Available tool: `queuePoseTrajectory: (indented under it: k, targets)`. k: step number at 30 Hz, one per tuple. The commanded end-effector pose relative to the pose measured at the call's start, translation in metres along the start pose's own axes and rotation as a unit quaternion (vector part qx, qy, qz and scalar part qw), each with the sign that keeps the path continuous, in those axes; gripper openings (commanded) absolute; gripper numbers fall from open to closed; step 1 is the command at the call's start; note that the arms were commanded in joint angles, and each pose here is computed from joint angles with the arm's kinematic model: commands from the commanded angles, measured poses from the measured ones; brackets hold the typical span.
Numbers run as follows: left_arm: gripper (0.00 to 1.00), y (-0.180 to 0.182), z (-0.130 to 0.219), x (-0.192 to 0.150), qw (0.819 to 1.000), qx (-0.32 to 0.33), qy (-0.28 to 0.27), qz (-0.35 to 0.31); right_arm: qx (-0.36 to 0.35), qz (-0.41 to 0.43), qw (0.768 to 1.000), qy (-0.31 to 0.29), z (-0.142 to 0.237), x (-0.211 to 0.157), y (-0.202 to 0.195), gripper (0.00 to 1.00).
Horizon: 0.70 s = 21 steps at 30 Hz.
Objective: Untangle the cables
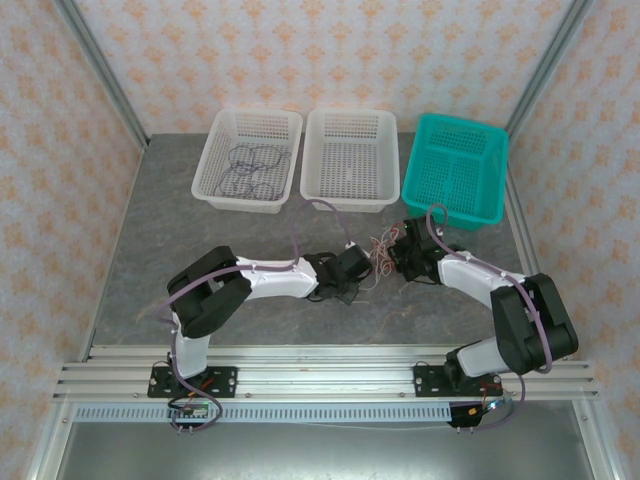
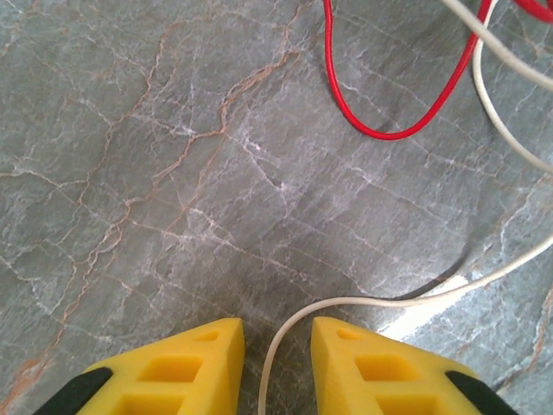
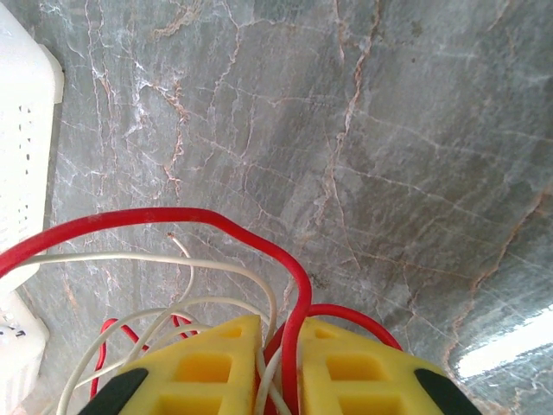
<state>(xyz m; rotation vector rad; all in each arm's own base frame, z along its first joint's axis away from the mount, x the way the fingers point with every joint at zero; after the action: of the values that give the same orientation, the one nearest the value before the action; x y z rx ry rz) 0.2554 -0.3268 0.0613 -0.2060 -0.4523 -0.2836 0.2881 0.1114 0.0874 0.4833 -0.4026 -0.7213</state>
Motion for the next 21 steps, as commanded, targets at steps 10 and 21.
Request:
queuePoseTrajectory:
  k: [10,21]
  targets:
    - [0.00,0.020,0.019,-0.014,0.998,0.009,0.059,-0.034,-0.050,-0.017,0.996,-0.066,0.015,0.016,-0.015,0.26]
    - [0.00,0.087,0.143,0.055,0.984,-0.082,-0.088,0.131,-0.141,-0.086,0.978,-0.128,0.031,0.042,-0.085,0.26]
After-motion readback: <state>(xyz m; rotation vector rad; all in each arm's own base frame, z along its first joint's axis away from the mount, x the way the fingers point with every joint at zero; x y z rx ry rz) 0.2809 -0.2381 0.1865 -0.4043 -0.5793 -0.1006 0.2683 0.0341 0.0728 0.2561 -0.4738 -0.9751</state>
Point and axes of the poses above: each hand's point on the last joint's axis, 136 mm out from that joint toward the fingers, its own z axis back along the fingers, its own y axis along the line the jaws close on, x = y × z, the point moved 5 cm from there along z, back along the fingers, and after that the axes turned 15 degrees about z, right-handed, at the moved point
